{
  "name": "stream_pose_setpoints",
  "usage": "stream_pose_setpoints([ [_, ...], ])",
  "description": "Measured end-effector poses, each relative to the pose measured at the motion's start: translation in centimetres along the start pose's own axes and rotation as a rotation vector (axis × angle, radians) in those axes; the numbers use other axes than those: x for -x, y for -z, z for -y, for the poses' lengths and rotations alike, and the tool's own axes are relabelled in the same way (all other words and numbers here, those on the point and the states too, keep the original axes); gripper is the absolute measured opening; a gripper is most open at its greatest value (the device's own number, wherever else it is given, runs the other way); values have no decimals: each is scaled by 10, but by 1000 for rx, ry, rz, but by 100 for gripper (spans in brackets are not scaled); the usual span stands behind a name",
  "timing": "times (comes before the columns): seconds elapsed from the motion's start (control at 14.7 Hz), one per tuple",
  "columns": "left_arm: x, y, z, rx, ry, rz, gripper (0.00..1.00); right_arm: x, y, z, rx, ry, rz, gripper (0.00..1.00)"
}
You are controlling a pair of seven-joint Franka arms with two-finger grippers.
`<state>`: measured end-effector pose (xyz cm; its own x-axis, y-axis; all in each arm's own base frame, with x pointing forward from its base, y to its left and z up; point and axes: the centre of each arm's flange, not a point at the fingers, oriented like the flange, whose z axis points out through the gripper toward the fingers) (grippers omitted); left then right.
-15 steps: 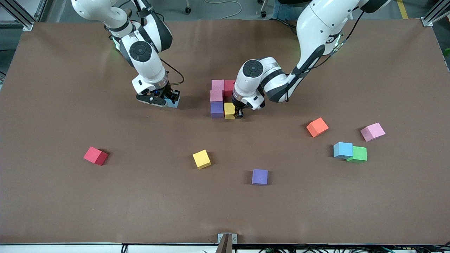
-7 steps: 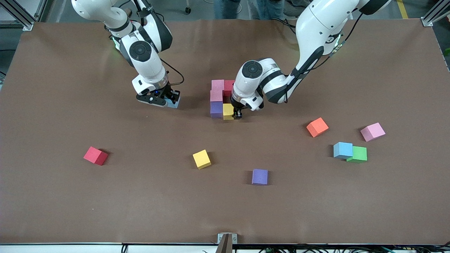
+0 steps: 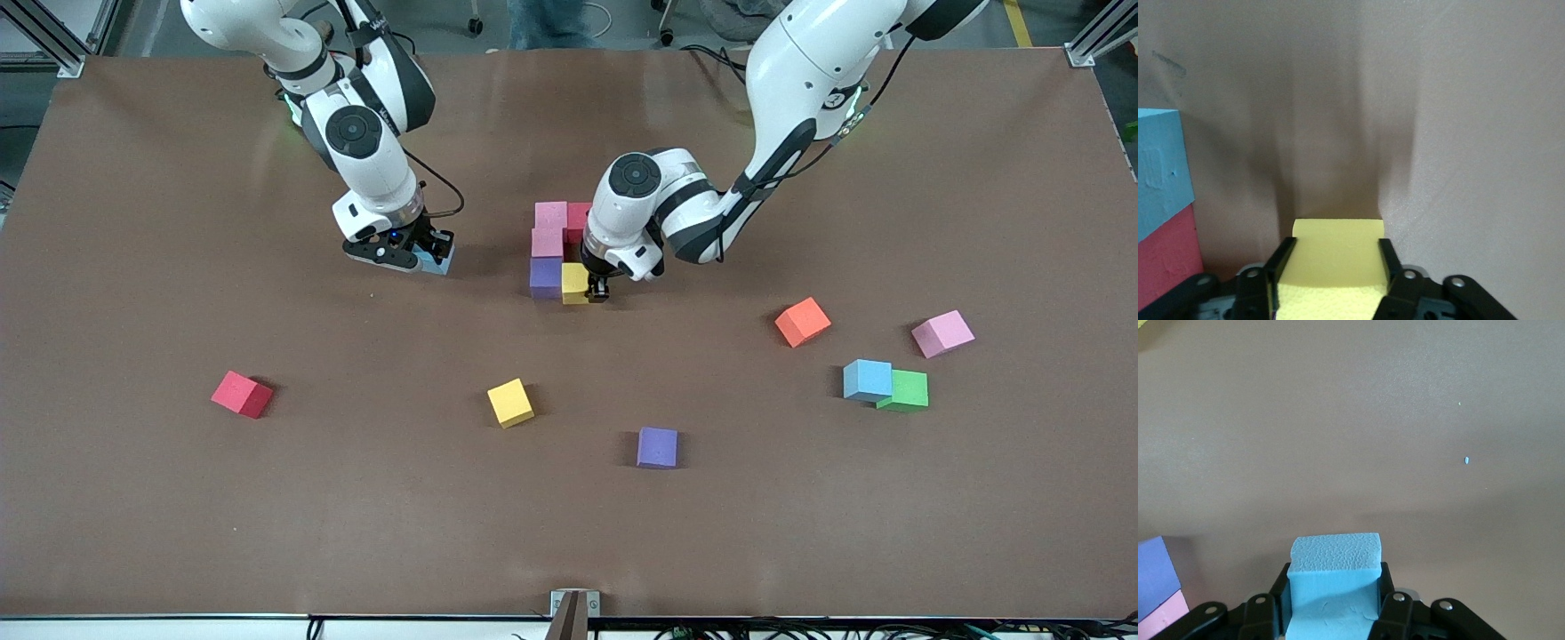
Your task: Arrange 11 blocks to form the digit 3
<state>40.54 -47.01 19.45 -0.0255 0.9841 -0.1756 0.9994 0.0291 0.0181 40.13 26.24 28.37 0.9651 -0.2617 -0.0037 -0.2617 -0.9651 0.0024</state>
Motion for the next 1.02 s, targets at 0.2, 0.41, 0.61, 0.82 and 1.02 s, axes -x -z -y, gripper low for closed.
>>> stream_pose_setpoints([
  [0.2,0,-3,-1,1,-8,-3,91,0,0,0,0,-1,0,51],
  [0.41,1,5,-9,32,-46,-30,100,0,0,0,0,-1,0,51],
  [0.61,8,34,-23,69,-76,-70,100,-1,-1,0,1,0,-1,51],
  [0.82,19,79,-35,97,-133,-148,100,-4,0,4,-5,11,-12,51],
  [1.02,27,123,-55,100,-204,-234,100,-21,16,31,-13,67,-41,51],
])
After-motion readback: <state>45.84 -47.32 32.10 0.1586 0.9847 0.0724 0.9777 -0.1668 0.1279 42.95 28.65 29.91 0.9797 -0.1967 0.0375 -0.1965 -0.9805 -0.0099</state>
